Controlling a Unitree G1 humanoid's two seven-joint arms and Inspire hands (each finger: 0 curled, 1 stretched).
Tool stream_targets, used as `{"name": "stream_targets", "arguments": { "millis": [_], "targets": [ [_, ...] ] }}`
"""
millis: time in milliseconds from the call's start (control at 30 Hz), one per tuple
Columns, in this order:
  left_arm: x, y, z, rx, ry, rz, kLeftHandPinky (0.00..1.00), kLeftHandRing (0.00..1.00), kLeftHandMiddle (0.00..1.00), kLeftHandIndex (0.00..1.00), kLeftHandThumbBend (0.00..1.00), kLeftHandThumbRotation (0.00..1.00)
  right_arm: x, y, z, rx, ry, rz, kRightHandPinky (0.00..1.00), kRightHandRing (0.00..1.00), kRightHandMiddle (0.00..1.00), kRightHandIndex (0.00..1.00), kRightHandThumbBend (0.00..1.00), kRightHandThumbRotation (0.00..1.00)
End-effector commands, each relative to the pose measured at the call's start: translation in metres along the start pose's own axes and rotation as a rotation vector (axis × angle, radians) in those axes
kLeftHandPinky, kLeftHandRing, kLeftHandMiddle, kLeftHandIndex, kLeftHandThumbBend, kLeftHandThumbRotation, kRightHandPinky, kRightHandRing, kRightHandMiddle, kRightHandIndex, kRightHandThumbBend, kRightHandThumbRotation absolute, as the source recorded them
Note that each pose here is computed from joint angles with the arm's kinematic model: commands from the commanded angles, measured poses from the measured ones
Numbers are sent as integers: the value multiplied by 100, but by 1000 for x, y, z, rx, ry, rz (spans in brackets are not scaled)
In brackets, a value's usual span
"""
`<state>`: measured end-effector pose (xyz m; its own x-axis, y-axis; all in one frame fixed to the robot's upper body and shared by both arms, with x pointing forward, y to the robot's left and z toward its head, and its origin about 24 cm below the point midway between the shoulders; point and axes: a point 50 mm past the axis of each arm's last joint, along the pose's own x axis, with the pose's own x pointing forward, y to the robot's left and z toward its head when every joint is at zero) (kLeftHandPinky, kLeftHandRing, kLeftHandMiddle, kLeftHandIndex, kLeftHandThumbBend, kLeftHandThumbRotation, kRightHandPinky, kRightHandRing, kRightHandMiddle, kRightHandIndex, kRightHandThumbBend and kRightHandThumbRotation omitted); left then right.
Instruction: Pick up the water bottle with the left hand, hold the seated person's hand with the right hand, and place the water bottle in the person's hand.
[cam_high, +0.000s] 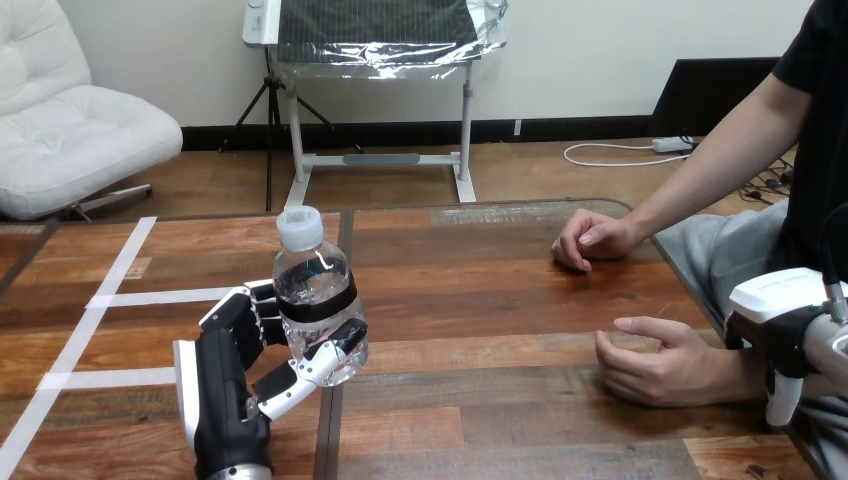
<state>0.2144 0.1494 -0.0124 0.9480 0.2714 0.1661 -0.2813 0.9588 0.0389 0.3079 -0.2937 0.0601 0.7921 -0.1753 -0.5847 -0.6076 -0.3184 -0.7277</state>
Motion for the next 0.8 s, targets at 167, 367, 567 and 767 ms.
{"name": "stream_targets", "arguments": {
  "millis": [167, 367, 567, 767],
  "targets": [
    [14, -12, 24, -61, -109, -6, 44, 43, 45, 50, 61, 0, 9, 0, 9, 16, -16, 15, 37, 53, 64, 71, 66, 4],
    [13, -11, 24, -68, -107, -4, 44, 43, 45, 50, 60, 0, 9, 5, 12, 32, -37, 1, 29, 42, 56, 67, 69, 3],
    [13, -11, 24, -58, -110, -1, 45, 43, 44, 50, 61, 0, 10, 11, 15, 55, -65, -15, 25, 38, 51, 63, 70, 1],
    [12, -10, 23, -55, -112, -1, 45, 43, 44, 50, 60, 0, 12, 16, 18, 61, -65, -4, 22, 34, 48, 65, 70, 0]
  ]
}}
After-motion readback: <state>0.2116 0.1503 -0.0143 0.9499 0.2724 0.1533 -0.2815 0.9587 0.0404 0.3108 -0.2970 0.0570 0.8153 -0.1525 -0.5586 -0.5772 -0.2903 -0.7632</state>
